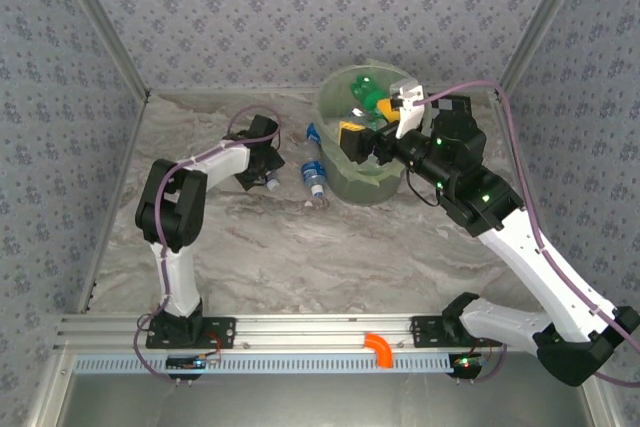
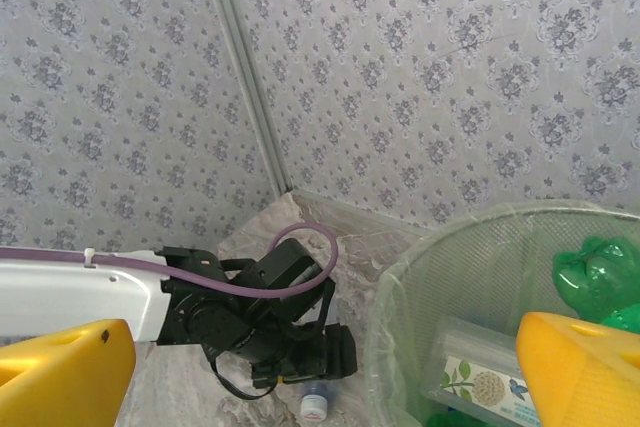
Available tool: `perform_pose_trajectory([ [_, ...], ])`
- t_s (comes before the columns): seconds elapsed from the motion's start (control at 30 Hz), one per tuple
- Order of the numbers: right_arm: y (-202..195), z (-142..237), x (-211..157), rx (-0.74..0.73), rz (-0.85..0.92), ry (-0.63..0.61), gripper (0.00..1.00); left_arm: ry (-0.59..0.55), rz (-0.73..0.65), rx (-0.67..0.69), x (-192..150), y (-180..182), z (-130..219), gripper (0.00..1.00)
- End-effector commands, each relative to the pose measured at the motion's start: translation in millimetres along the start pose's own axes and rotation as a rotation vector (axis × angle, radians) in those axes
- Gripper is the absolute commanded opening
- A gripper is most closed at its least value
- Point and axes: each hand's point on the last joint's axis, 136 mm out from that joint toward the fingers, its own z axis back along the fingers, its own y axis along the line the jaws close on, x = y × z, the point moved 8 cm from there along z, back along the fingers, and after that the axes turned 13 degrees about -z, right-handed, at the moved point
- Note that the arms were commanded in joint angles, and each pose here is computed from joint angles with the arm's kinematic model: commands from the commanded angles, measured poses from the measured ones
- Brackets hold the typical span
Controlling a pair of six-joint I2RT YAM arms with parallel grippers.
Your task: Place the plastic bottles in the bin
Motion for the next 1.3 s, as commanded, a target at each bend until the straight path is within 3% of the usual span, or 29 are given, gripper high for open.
perform_pose_trajectory([
  [0.0,1.8,0.4,4.2,0.024,-0.019,-0.021,1.0,0.027,-0.041,-0.024,1.5,-2.8,-1.0,0.75],
  [0.43,4.8,8.5,9.0,0.039,-0.035,-0.037,1.0,-0.003,-0.028,-0.029,-9.2,-4.0,-8.6,0.72],
  [0.53,3.5,9.4,8.3,0.034,-0.038,-0.043,1.0,-0.006,-0.035,-0.033,-7.3,-6.4,-11.8,0.69],
  [0.7,4.2,9.6,9.9,0.037,-0.046,-0.05,1.0,-0.026,-0.051,-0.033,-5.4,-6.7,-8.4,0.55],
  [0.87,2.8,11.3,10.3,0.028,-0.049,-0.054,1.0,-0.036,-0.053,-0.048,-9.0,-2.4,-3.1,0.52],
  [1.1,2.1,4.7,7.8,0.038,-0.061,-0.04,1.0,-0.121,-0.087,-0.155,-6.9,2.5,35.4,0.49],
  [1.27,2.1,-1.0,5.6,0.049,-0.077,-0.025,1.0,-0.211,-0.133,-0.331,-11.7,7.3,82.1,0.48],
])
